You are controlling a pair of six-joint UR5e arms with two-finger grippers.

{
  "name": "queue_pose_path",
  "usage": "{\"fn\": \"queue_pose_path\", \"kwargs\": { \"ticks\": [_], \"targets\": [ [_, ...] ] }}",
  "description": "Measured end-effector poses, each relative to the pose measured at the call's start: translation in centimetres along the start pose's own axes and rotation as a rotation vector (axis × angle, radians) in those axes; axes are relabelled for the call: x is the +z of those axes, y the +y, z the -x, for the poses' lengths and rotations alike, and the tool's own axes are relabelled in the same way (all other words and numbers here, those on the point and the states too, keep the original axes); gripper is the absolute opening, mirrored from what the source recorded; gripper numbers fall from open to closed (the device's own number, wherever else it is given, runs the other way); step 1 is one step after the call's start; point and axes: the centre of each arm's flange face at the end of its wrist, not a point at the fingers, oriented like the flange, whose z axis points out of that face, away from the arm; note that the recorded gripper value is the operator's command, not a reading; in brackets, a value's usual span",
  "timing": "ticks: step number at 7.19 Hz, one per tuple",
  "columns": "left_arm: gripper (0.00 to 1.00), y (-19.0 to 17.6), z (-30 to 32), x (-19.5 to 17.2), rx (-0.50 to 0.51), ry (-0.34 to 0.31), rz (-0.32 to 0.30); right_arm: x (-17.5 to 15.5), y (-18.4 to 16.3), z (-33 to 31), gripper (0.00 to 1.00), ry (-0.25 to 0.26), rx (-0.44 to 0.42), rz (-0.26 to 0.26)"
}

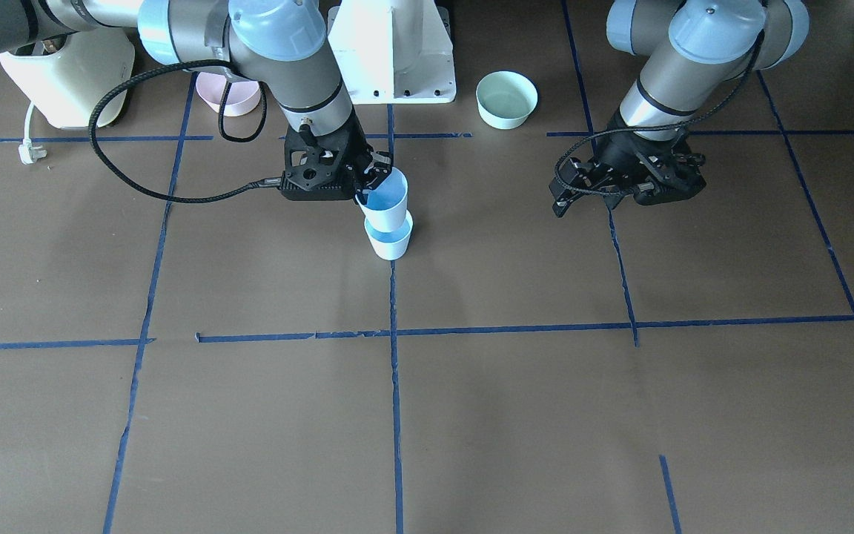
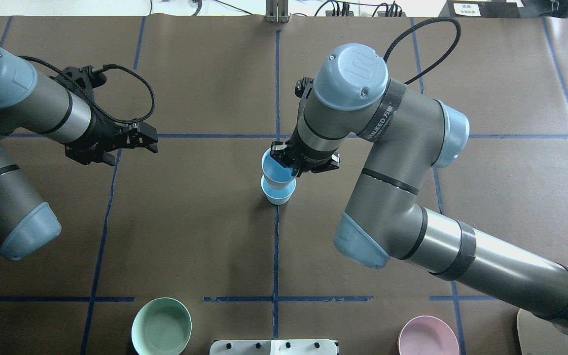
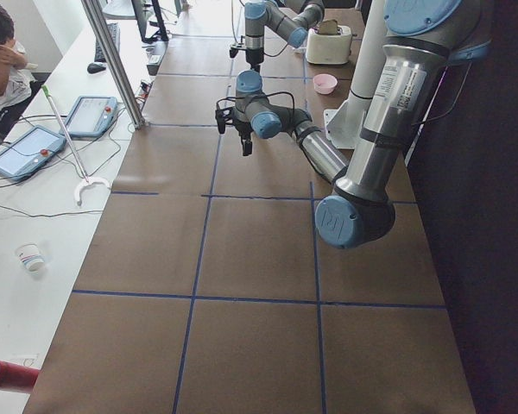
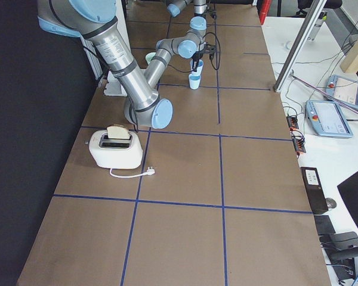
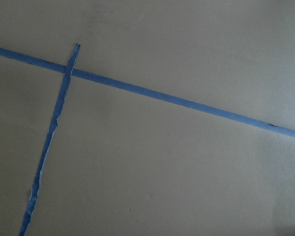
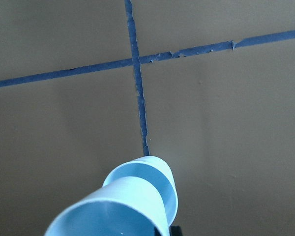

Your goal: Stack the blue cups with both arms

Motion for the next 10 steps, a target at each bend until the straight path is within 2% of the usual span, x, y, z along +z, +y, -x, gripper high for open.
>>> {"fn": "queue_pose_path", "kwargs": {
  "ticks": [6, 7, 8, 10],
  "targets": [
    [1.00, 0.1, -0.5, -0.4, -0.002, 0.010, -0.002, 1.6, 0.7, 0.1, 0.00, 0.039, -0.003, -0.017],
    [1.00, 0.2, -0.5, -0.5, -0.001, 0.012, -0.003, 1.7, 0.7, 0.1, 0.08, 0.043, -0.003, -0.020],
    [1.00, 0.2, -0.5, -0.5, -0.001, 0.013, -0.003, 1.9, 0.8, 0.1, 0.99, 0.046, -0.004, -0.023],
    [1.00, 0.2, -0.5, -0.6, 0.000, 0.015, -0.005, 2.1, 0.8, 0.2, 1.00, 0.052, -0.004, -0.033]
  ]
}}
